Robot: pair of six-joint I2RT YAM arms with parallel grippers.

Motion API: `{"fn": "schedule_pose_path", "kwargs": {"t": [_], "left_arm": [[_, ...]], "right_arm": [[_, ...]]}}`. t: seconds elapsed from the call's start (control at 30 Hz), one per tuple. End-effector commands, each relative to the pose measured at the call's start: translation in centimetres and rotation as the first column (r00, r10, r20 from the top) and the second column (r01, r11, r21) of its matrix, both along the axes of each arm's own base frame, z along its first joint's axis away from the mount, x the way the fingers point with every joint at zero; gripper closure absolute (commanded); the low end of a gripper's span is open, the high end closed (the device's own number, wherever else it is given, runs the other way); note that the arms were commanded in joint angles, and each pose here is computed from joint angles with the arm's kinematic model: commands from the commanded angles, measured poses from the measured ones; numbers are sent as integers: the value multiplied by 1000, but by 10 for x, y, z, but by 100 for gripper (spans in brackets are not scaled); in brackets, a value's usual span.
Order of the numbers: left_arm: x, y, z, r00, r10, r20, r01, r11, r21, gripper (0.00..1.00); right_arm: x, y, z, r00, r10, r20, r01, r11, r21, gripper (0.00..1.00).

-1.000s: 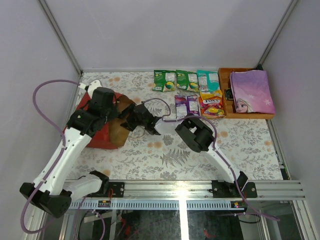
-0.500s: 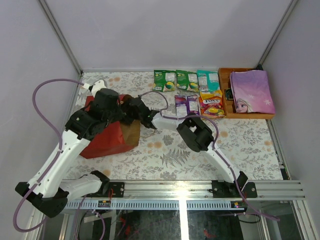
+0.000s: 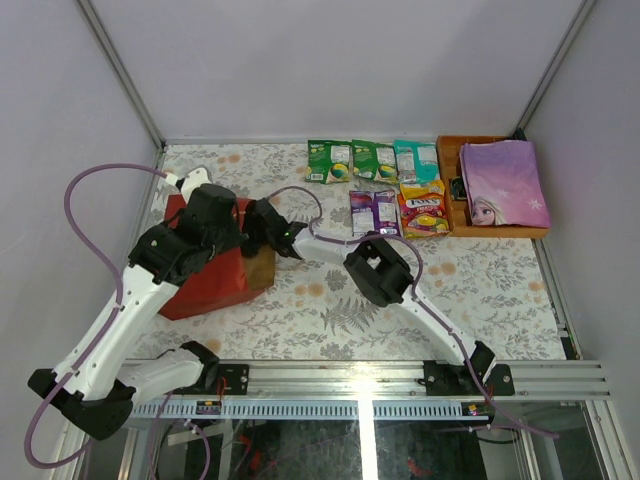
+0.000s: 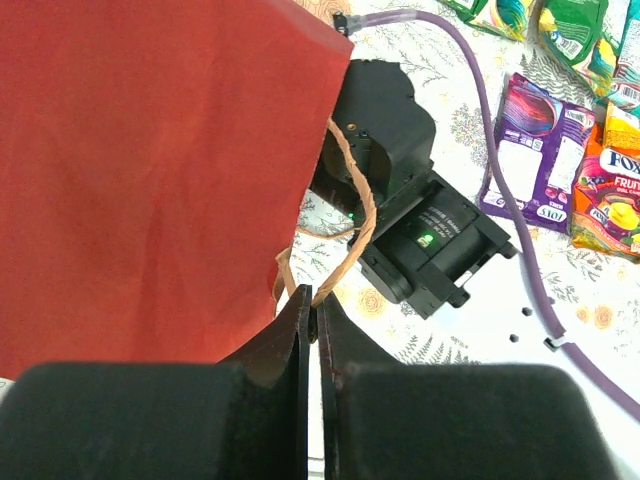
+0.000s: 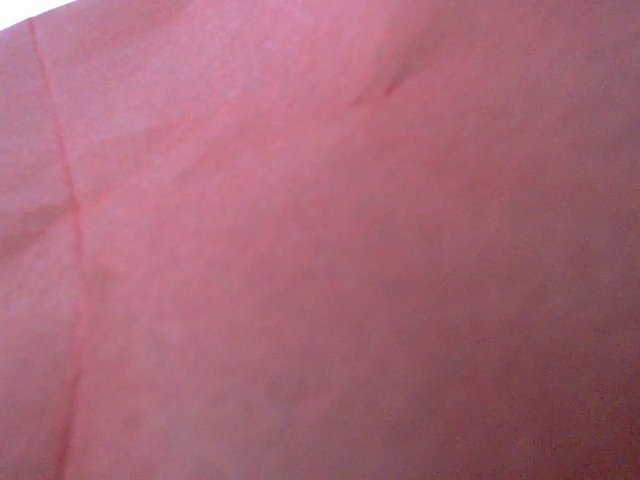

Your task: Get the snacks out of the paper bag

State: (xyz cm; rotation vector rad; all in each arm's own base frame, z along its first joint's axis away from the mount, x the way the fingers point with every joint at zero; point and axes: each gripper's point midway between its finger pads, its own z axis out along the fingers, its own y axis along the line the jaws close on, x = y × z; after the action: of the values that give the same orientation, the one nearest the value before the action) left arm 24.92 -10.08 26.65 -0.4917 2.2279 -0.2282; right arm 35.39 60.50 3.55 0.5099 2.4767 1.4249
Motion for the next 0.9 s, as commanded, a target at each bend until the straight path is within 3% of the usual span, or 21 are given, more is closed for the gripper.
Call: {"fn": "schedule_pose_path", "kwargs": {"t": [0.0, 0.13, 0.17, 0.47, 0.67, 0.87], "left_arm": [[-4, 7, 4, 1000, 6, 13, -6, 1000, 25, 100], [-5, 15, 1, 999, 35, 13, -36, 998, 57, 100], [-5, 17, -1, 999, 45, 12, -45, 997, 67, 100], [6, 57, -20, 967, 251, 47, -255, 938, 234, 100], [25, 75, -34, 932, 353, 83, -357, 858, 370, 100], [41, 100, -33, 898, 422, 122, -427, 772, 471, 100]], "right_arm": [[-21, 31, 18, 996, 83, 22, -84, 995, 59, 62], [-17, 35, 36, 990, 109, 89, -117, 989, 89, 98], [-16, 33, 43, 987, 110, 114, -120, 989, 86, 100], [-17, -53, 113, 946, 73, 315, -89, 995, 35, 100], [-39, -97, 121, 925, 155, 346, -151, 988, -41, 100], [-25, -131, 140, 910, 201, 361, -193, 979, -58, 100]]}}
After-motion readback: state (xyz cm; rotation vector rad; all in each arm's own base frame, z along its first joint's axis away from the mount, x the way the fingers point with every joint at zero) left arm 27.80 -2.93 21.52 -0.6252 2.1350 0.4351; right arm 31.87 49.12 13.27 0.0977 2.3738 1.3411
